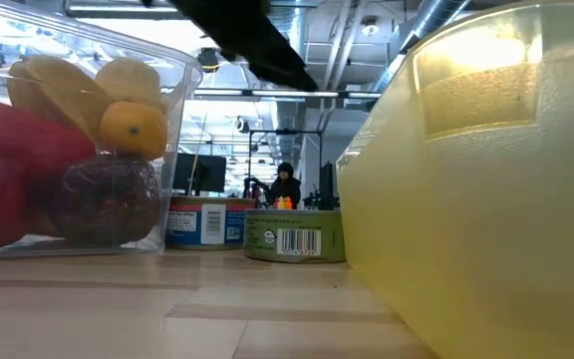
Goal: Pick & Place Food Item
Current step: Put the green tuna can into the yellow bin
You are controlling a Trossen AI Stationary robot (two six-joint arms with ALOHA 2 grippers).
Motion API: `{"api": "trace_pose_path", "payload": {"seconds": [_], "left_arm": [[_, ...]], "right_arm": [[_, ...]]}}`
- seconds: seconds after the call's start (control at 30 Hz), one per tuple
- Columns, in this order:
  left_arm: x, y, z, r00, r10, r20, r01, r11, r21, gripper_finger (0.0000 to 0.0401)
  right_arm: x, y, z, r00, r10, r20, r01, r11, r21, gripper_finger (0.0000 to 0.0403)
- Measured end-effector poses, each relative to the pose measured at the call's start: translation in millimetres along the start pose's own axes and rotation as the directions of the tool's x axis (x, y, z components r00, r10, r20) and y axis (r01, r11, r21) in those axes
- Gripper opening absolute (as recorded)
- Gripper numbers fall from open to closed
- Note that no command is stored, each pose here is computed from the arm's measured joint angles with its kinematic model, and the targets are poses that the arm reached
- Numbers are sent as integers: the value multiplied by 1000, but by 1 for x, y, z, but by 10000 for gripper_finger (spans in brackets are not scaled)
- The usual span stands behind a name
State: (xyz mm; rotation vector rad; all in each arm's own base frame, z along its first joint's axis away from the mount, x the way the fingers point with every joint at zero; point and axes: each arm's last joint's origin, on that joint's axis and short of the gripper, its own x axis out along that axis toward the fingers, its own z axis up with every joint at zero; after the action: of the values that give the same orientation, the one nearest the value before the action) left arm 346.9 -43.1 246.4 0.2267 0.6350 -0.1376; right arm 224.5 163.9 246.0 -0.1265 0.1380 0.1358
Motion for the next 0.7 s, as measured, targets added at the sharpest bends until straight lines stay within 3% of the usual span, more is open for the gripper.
{"api": "trace_pose_path", "payload": {"seconds": [0.17, 0.37, 0.57, 0.7], "left_arm": [[11, 38, 4, 995, 72, -63, -73, 997, -15, 314], [-30, 82, -3, 963, 250, -100, -258, 963, -75, 314], [-87, 104, -35, 912, 390, -126, -409, 890, -202, 314], [-100, 101, -76, 868, 421, -262, -487, 824, -290, 314]], "right_arm": [[-5, 0, 0, 1000, 8, -23, -10, 997, -74, 48], [-4, -2, -5, 997, 0, -75, -9, 992, -123, 48], [-4, -2, -12, 991, -3, -137, -16, 991, -135, 48], [-4, -2, -14, 988, -4, -152, -18, 990, -142, 48]]}}
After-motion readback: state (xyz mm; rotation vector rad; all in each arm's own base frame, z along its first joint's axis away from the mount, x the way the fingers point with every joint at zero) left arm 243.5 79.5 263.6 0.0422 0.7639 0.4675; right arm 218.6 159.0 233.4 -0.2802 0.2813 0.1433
